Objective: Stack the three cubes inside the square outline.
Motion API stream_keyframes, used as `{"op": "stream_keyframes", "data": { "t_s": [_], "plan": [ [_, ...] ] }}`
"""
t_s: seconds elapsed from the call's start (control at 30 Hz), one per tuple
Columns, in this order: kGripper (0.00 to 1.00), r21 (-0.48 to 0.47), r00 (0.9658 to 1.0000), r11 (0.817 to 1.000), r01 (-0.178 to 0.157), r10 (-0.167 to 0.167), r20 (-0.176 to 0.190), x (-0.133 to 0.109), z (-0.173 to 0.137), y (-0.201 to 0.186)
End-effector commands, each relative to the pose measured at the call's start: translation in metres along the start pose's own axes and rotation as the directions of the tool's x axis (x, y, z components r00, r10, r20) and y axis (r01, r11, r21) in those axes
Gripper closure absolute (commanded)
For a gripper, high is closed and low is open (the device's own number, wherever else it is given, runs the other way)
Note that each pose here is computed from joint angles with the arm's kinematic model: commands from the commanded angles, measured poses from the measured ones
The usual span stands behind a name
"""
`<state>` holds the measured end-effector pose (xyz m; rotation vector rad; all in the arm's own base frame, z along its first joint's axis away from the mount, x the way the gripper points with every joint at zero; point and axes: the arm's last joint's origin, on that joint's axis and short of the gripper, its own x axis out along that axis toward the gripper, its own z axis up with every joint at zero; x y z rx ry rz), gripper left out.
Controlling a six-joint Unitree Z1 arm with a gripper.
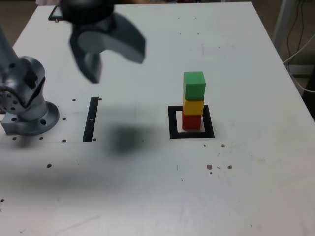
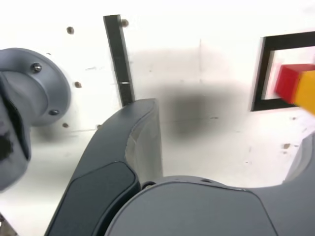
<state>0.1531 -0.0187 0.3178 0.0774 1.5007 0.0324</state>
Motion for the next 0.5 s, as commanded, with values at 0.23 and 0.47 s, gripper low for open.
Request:
{"op": "stream_keyframes", "data": {
  "t_s": [0.23, 0.47],
  "plan": [
    [0.00, 0.071, 0.9876, 0.997, -0.027, 0.038, -0.152, 0.053, -0.036, -0.008],
    [0.00, 0.069, 0.9786, 0.998, 0.010, 0.004, -0.206, 0.067, -0.060, -0.009]
  ]
}}
